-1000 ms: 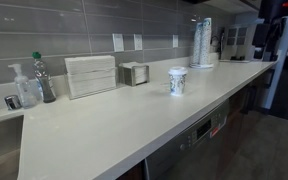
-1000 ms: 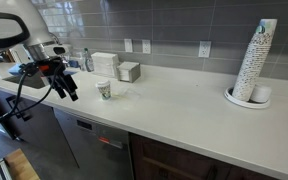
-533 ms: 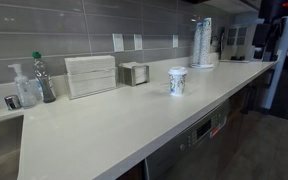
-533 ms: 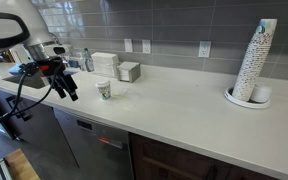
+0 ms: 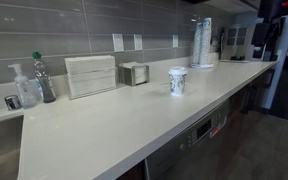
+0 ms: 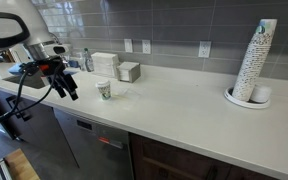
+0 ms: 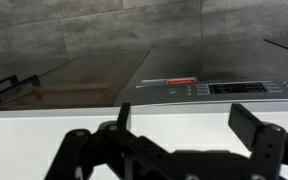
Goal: Take the lid off the cup and put it on the countertop
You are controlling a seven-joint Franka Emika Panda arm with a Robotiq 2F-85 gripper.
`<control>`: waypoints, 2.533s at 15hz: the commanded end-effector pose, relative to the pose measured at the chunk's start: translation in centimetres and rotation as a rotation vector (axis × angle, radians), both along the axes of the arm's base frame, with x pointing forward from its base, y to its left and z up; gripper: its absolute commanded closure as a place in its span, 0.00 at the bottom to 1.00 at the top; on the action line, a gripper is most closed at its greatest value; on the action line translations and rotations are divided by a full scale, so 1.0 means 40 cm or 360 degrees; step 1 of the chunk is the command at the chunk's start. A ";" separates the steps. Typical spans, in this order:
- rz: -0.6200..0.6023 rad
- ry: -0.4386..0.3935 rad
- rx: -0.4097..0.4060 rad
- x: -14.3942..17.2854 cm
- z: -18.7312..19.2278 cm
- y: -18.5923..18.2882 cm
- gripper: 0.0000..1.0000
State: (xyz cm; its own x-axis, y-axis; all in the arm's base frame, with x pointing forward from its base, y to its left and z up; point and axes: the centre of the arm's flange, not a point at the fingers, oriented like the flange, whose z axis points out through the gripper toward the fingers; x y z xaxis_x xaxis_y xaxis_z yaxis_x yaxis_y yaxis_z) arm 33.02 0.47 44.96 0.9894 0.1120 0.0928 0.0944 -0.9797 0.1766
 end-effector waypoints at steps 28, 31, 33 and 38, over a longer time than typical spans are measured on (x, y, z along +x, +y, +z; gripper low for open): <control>0.0239 -0.0191 0.0257 0.541 -0.059 0.281 0.00; 0.0244 -0.0191 0.0232 0.549 -0.071 0.282 0.00; 0.0256 -0.0173 0.0225 0.557 -0.084 0.280 0.00; 0.0297 -0.0167 0.0212 0.569 -0.107 0.280 0.00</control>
State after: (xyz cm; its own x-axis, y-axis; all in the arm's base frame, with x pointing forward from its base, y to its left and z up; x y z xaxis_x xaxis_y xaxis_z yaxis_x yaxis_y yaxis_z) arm 55.03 11.68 41.40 0.9433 0.2497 0.2187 0.2437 -0.9683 0.0543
